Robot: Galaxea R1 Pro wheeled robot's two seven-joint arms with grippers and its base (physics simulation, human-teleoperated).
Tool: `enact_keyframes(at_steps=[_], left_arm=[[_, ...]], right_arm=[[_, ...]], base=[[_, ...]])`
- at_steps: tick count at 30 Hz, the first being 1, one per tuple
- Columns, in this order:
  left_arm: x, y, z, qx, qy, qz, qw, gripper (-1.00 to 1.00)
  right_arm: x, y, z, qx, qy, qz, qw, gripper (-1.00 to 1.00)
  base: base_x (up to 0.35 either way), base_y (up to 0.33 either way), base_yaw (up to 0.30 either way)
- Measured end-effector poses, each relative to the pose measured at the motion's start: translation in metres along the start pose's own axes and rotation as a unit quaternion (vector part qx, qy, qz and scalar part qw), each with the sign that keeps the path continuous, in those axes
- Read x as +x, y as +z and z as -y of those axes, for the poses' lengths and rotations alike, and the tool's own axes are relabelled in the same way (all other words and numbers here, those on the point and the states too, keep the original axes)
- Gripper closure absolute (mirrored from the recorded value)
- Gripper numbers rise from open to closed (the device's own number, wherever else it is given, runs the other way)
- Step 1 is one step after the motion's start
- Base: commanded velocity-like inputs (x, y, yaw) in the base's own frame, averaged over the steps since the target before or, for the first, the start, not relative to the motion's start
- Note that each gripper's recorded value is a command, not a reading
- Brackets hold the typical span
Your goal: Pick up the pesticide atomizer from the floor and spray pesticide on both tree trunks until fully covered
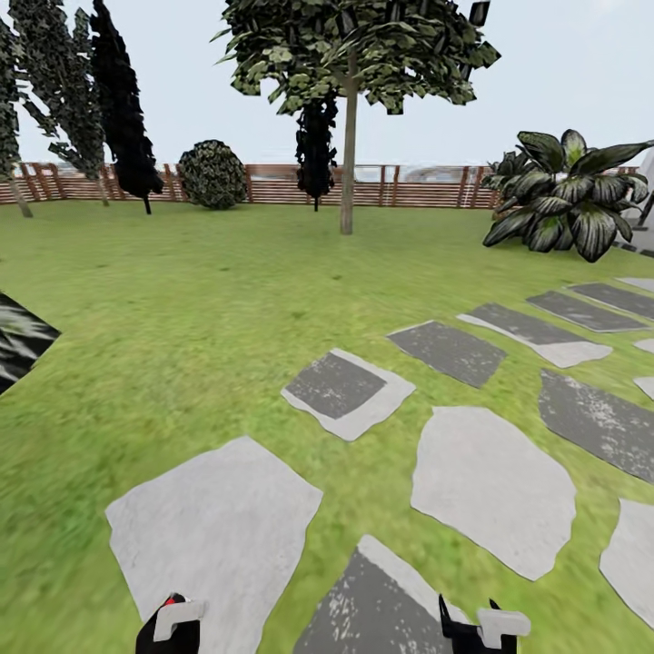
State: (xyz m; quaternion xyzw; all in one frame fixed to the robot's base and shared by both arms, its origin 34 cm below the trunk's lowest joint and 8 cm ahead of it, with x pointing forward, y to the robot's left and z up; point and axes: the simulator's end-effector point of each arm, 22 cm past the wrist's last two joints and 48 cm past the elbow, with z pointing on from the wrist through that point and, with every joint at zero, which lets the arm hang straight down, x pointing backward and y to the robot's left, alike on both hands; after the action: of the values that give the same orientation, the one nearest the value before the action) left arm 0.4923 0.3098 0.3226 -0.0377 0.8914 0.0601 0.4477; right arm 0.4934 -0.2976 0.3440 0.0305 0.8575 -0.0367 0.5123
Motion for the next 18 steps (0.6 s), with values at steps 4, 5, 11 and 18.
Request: enact_keyframes(at_steps=[4, 5, 11, 18], left_arm=[[0.0, 0.0, 0.0, 0.0, 0.0, 0.0, 1.0, 1.0], [0.0001, 0.0, 0.0, 0.0, 0.0, 0.0, 1.0, 1.0], [-0.002, 0.0004, -0.0001, 0.0, 0.0, 0.002, 1.0, 1.0], [-0.0001, 0.0, 0.0, 0.0, 0.0, 0.0, 1.0, 1.0]], right_arm=[[0.0, 0.0, 0.0, 0.0, 0.0, 0.0, 1.0, -1.0], [0.0, 0.0, 0.0, 0.0, 0.0, 0.0, 1.0, -1.0], [0.0, 0.0, -0.0002, 0.0, 0.0, 0.0, 1.0, -1.0], [0.0, 0.0, -0.0004, -0.001, 0.0, 0.0, 1.0, -1.0]], base=[[0.339, 0.0, 0.0], [0.339, 0.0, 0.0], [0.339, 0.0, 0.0], [0.339, 0.0, 0.0]])
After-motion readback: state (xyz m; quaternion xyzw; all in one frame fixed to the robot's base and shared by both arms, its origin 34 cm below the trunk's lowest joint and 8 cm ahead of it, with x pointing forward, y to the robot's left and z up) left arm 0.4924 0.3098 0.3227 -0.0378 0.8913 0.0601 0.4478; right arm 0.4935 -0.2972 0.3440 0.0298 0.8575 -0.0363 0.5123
